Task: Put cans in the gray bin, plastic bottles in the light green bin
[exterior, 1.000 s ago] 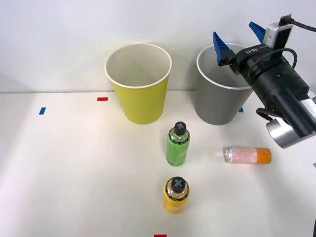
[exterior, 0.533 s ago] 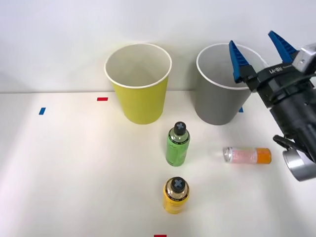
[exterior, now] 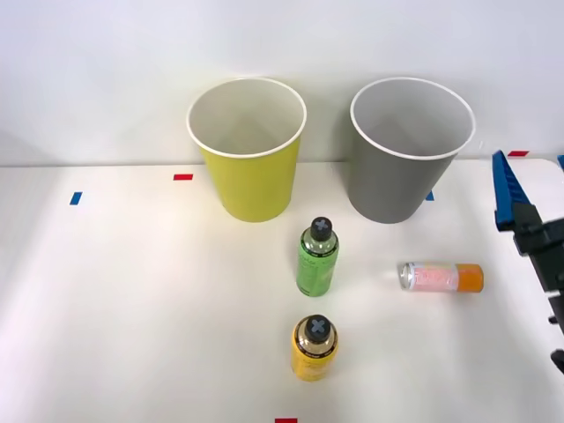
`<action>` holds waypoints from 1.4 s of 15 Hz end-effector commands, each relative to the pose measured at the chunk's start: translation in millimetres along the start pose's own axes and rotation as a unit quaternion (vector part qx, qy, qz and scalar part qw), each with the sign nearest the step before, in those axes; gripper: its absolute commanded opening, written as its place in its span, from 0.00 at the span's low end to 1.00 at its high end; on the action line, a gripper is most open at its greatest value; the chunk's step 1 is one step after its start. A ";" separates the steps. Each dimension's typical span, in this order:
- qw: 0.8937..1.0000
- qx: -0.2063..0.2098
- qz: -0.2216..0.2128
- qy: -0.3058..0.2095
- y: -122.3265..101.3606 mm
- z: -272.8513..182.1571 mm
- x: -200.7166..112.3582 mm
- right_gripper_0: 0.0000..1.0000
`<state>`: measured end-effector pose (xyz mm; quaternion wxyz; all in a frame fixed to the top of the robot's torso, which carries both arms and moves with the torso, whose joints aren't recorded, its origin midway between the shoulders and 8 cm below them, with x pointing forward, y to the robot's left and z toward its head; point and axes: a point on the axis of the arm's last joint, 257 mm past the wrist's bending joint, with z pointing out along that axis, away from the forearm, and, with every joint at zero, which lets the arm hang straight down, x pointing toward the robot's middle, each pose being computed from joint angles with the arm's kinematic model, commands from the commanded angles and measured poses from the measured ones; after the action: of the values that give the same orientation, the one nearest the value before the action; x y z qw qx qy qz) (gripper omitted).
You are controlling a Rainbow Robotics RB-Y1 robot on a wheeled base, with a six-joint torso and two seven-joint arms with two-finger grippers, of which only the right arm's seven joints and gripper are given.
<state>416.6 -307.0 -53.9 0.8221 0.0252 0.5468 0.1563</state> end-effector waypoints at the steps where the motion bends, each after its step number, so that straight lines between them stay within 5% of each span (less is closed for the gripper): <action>1: 0.998 0.054 0.028 0.019 -24.8 -35.9 18.3 1.00; 12: 0.963 0.247 0.072 0.084 -91.3 -126.8 75.2 1.00; 18: 0.951 0.281 0.027 0.123 -117.9 -150.6 81.8 1.00; 21: 0.963 0.245 0.010 0.109 -119.4 -151.1 108.1 1.00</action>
<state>338.7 -412.3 -225.5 0.7100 0.2384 0.6622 0.0248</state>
